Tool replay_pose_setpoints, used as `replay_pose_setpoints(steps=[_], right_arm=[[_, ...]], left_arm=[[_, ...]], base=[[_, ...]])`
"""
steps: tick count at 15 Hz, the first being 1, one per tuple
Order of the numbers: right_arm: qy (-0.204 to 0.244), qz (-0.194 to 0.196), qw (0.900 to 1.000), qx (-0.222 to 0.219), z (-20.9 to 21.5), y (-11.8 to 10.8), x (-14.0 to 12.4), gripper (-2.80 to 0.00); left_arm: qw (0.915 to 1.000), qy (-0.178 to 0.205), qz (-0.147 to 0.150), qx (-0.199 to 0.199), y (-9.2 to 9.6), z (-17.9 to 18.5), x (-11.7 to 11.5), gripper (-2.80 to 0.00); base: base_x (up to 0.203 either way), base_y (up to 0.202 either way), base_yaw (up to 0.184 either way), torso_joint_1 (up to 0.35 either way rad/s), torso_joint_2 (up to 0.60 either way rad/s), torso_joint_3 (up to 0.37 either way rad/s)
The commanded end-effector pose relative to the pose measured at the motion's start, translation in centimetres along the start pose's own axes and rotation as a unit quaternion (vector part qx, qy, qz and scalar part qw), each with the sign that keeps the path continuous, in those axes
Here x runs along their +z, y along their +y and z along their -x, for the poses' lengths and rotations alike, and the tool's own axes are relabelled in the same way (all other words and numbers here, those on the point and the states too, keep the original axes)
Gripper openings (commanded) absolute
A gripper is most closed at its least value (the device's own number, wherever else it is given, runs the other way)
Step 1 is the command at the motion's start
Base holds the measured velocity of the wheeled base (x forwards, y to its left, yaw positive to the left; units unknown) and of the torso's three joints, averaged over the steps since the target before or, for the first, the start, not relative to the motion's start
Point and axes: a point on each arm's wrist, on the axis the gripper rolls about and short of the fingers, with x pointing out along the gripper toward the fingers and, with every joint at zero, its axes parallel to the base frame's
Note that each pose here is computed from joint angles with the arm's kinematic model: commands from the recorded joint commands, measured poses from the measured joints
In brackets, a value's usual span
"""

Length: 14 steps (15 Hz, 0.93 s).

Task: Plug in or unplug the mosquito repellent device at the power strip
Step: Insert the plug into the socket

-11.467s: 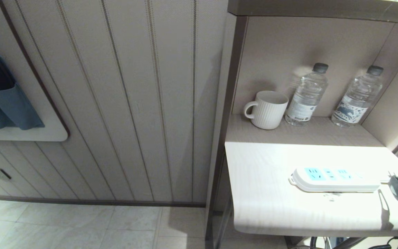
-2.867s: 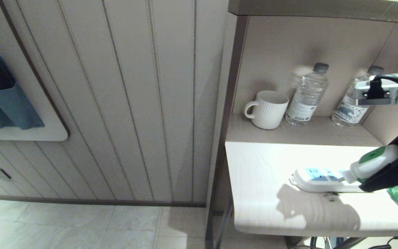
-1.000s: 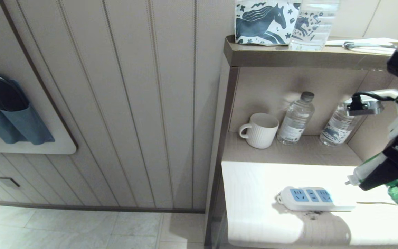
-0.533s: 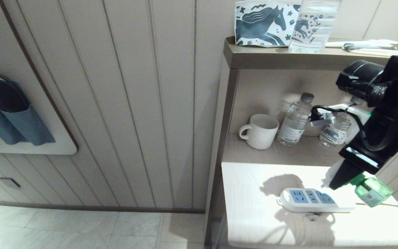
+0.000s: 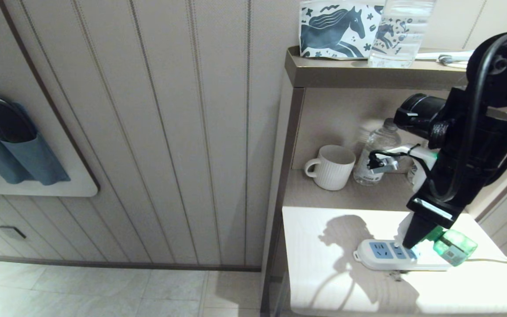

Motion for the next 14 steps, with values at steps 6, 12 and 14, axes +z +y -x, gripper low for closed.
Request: replay_pose_setpoints(steps=[6, 12, 14], right_arm=[[0.048, 0.0, 0.999, 0.021, -1.7, 0.1, 0.9, -2.8], [0.064, -0.019, 0.997, 0.026, -2.8, -0.5, 1.4, -2.8], [0.063, -0.021, 0.997, 0.027, -2.8, -0.7, 1.4, -2.8]], left_arm=[[1.0, 0.0, 0.0, 0.0, 0.0, 0.0, 0.0, -2.8], [1.0, -0.001, 0.0, 0.0, 0.0, 0.0, 0.0, -2.8], [1.0, 0.0, 0.0, 0.0, 0.0, 0.0, 0.0, -2.8]], base=[[0.0, 0.0, 0.0, 0.0, 0.0, 0.0], [0.0, 0.0, 0.0, 0.0, 0.0, 0.0], [0.0, 0.0, 0.0, 0.0, 0.0, 0.0]])
